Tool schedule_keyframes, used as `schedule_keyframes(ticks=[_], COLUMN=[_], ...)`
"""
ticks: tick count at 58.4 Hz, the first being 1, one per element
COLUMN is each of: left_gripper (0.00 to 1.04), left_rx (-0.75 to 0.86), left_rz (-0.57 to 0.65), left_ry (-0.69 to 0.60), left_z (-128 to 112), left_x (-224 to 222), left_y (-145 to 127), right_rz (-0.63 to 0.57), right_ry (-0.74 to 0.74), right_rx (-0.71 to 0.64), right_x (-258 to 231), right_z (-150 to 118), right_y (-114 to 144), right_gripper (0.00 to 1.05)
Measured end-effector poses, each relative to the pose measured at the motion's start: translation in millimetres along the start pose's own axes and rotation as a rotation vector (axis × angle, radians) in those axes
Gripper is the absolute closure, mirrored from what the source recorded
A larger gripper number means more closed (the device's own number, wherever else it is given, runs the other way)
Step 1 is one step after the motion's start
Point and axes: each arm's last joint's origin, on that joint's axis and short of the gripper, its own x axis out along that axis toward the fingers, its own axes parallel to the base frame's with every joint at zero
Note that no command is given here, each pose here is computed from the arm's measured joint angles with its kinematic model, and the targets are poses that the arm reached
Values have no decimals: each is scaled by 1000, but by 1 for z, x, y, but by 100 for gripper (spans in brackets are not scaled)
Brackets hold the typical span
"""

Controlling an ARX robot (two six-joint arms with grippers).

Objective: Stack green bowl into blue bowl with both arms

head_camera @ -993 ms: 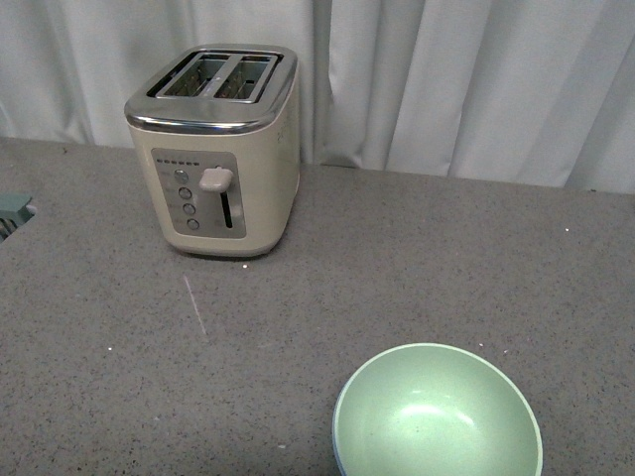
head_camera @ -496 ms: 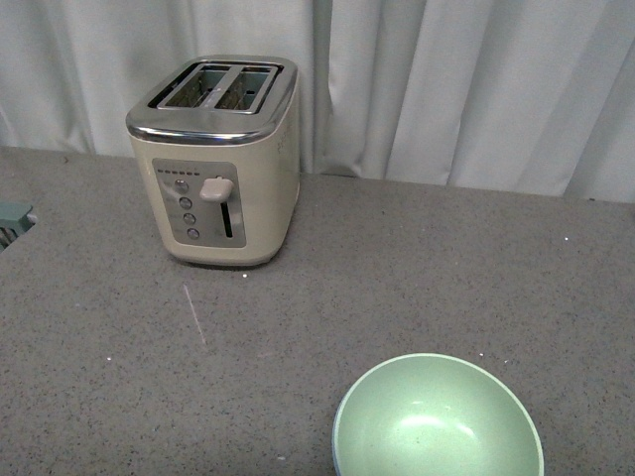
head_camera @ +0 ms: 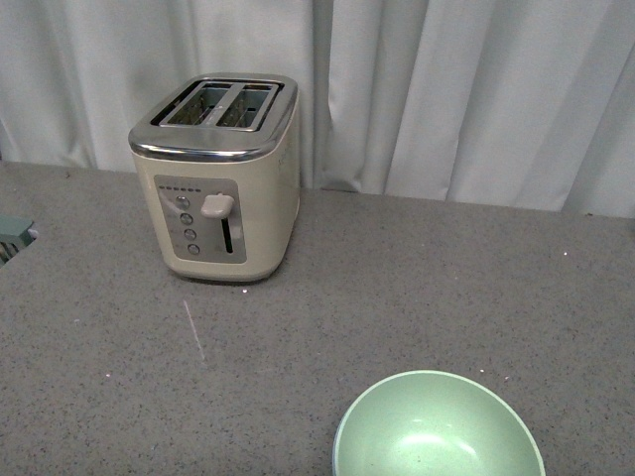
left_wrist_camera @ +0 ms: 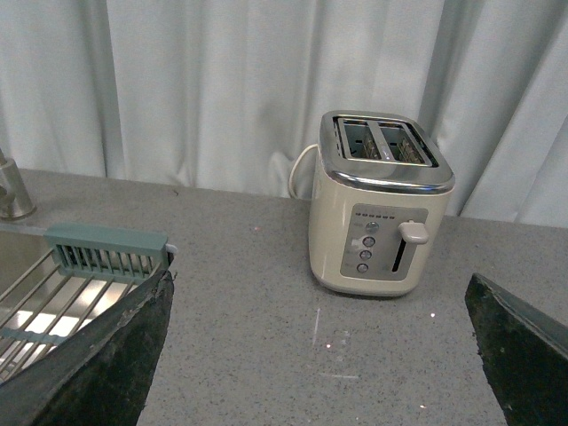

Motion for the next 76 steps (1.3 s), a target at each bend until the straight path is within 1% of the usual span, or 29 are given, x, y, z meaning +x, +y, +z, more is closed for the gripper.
schedule_keyframes(ticks=[76], left_gripper=[6], left_rx=[0], left_rz=[0], left_ry=[0], left_z=[0], left_x=[0], left_y=[0], right_rz=[0], right_ry=[0], right_rx=[0], right_x=[0], right_z=[0], right_y=[0], right_gripper=[9])
